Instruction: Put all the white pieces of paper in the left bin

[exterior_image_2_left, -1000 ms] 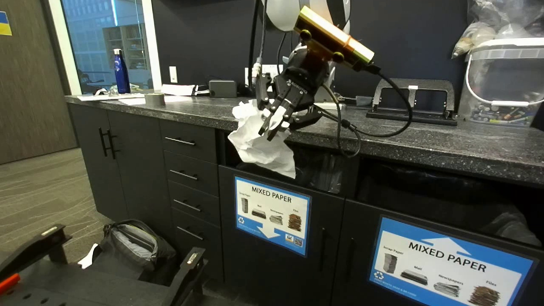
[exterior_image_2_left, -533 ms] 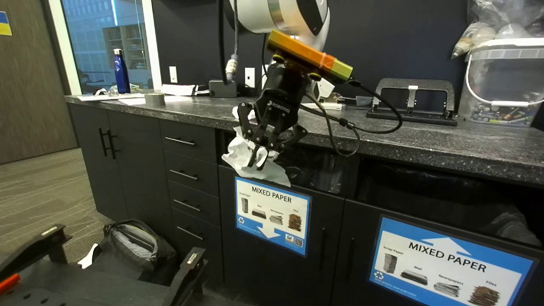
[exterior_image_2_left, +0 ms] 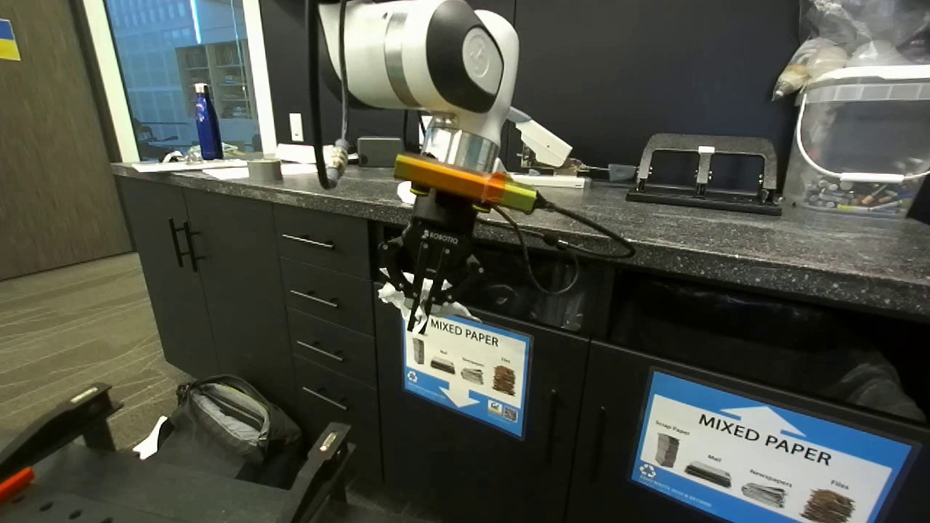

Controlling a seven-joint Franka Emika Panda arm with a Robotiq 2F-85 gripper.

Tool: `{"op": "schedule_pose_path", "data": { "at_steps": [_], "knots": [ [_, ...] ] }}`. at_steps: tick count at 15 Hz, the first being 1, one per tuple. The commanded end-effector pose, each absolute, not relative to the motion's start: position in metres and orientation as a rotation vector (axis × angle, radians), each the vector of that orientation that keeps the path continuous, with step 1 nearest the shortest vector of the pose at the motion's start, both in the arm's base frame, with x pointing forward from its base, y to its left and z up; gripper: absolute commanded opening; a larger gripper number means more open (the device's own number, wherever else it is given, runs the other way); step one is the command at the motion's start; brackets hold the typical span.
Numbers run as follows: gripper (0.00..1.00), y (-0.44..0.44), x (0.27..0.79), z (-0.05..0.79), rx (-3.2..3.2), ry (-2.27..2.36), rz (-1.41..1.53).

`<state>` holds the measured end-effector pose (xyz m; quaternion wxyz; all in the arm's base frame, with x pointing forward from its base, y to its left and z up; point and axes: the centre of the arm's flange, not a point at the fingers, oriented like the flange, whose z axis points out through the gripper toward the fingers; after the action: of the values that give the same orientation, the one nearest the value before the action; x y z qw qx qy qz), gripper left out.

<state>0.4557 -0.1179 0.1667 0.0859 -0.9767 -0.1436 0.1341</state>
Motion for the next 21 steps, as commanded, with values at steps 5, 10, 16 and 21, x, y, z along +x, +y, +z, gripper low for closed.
{"op": "schedule_pose_path", "data": {
  "at_steps": [5,10,16,21],
  "knots": [
    [0.09,-0.092,0.467,0.134,-3.073,-0.295,-0.212],
    [0.09,-0.079,0.482,0.112,-3.109,-0.168,-0.631],
    [0.12,-0.056,0.478,0.091,-2.993,0.142,-1.025],
    [0.1,-0.058,0.48,0.073,-2.949,0.252,-1.193]
  ]
}}
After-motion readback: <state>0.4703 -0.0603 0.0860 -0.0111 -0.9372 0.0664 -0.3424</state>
